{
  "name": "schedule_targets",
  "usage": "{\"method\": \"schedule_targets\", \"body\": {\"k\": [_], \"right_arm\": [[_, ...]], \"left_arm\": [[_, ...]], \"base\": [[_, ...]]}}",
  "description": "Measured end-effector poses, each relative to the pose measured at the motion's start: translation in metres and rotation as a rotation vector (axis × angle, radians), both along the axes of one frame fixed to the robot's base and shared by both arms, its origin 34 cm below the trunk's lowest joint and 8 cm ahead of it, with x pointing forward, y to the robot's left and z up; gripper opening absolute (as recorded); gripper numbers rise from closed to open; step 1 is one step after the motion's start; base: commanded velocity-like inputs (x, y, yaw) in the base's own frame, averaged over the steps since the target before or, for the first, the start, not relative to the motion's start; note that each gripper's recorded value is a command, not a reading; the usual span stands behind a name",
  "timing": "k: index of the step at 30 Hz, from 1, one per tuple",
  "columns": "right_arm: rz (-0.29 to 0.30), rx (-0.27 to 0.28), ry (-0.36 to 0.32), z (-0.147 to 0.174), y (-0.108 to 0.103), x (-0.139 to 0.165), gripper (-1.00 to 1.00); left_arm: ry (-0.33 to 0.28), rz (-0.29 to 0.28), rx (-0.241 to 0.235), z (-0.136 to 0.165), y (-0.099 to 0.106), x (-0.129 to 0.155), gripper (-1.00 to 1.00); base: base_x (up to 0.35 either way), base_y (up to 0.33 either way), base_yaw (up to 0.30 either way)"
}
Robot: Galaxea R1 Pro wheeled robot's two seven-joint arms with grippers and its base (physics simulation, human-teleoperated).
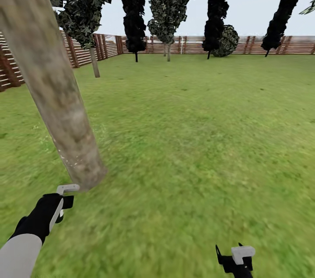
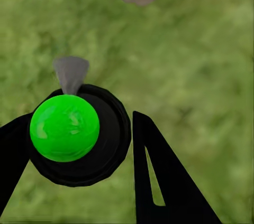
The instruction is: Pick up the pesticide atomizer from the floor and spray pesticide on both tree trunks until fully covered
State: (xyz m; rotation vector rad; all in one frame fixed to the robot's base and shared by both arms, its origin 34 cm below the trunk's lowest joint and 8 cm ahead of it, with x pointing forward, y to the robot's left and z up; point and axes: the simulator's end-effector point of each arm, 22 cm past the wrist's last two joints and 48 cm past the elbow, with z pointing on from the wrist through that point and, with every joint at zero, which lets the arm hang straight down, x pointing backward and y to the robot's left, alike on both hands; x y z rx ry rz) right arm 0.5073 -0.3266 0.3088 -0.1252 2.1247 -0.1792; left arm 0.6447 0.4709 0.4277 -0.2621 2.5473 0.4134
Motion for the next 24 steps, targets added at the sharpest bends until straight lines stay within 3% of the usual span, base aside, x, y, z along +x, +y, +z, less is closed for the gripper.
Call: {"method": "schedule_targets", "body": {"k": [9, 24], "right_arm": [[-0.001, 0.000, 0.000, 0.0000, -0.0003, -0.0001, 1.00], [0.000, 0.000, 0.000, 0.0001, 0.0000, 0.0000, 1.00]], "left_arm": [[0.000, -0.001, -0.002, -0.0005, -0.0014, 0.0001, -1.00], [-0.001, 0.001, -0.004, -0.0003, -0.0011, 0.0001, -1.00]], "base": [[0.187, -0.227, 0.019], [0.187, -0.223, 0.265]]}}
